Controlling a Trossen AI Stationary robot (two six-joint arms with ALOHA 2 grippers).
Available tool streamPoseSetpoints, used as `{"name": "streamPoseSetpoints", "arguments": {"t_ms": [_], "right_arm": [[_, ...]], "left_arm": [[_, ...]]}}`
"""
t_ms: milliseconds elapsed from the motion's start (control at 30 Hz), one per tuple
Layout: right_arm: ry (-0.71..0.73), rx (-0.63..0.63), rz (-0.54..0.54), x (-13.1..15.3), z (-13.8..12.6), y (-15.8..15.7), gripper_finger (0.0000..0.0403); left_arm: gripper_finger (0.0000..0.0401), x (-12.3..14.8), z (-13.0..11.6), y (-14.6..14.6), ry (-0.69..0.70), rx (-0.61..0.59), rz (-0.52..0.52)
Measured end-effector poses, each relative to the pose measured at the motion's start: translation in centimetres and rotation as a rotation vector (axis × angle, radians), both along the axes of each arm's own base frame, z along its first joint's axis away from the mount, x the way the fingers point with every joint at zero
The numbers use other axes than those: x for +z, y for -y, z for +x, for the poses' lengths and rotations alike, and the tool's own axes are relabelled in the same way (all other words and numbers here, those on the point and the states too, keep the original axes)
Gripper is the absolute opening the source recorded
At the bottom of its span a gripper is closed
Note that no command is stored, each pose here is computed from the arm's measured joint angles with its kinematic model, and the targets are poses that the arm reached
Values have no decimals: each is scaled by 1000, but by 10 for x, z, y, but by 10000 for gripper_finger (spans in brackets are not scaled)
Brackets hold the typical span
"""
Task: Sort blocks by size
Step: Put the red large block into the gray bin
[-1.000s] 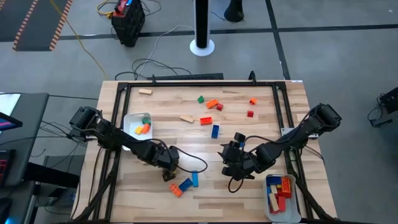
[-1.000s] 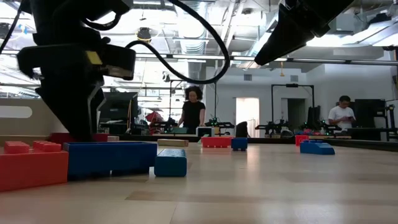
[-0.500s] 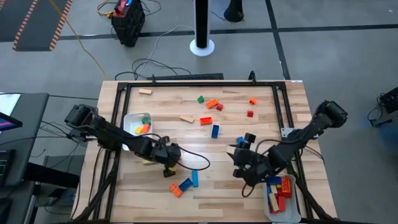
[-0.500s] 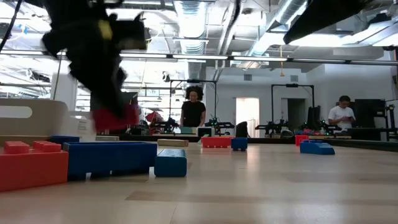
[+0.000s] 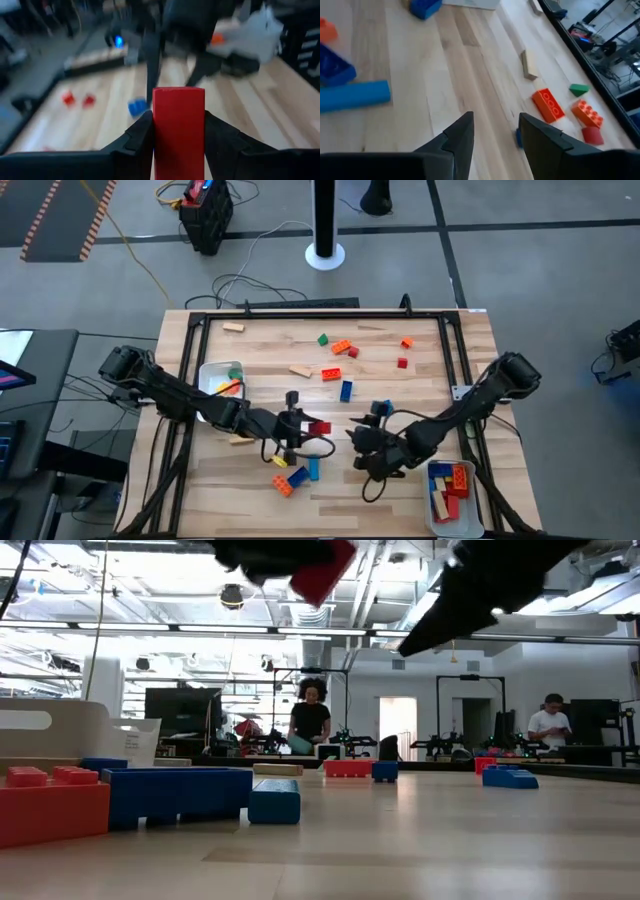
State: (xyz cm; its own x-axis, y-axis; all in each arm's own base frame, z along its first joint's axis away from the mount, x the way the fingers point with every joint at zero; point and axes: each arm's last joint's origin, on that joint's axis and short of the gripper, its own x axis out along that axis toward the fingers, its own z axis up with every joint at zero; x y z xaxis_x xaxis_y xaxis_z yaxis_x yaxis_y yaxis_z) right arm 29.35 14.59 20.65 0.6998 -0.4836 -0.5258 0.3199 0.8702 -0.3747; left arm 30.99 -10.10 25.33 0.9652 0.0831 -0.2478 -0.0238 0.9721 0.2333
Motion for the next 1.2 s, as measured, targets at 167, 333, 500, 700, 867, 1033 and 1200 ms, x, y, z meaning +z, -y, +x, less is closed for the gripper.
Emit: {"name": "streamPoseSetpoints", "arguments": {"t_ms": [167,333,500,700,867,1033,1200], "right_arm": [[36,71,50,7,13,6,202],[125,169,64,18,25,5,233],[226,236,17,31,32,0,247],[287,270,-9,39,34,-4,248],[311,297,-18,42,35,-6,248],[343,324,-39,47,35,-9,248],[350,326,-43,48,36,-9,244]], "left_arm": [[128,13,2,4,121,-115,59],[129,21,3,6,198,-144,97],[129,22,3,7,210,-168,93],[129,22,2,7,213,-167,92],[130,22,2,7,216,-167,91],[130,22,3,7,216,-165,89],[130,22,3,7,215,-165,87]]}}
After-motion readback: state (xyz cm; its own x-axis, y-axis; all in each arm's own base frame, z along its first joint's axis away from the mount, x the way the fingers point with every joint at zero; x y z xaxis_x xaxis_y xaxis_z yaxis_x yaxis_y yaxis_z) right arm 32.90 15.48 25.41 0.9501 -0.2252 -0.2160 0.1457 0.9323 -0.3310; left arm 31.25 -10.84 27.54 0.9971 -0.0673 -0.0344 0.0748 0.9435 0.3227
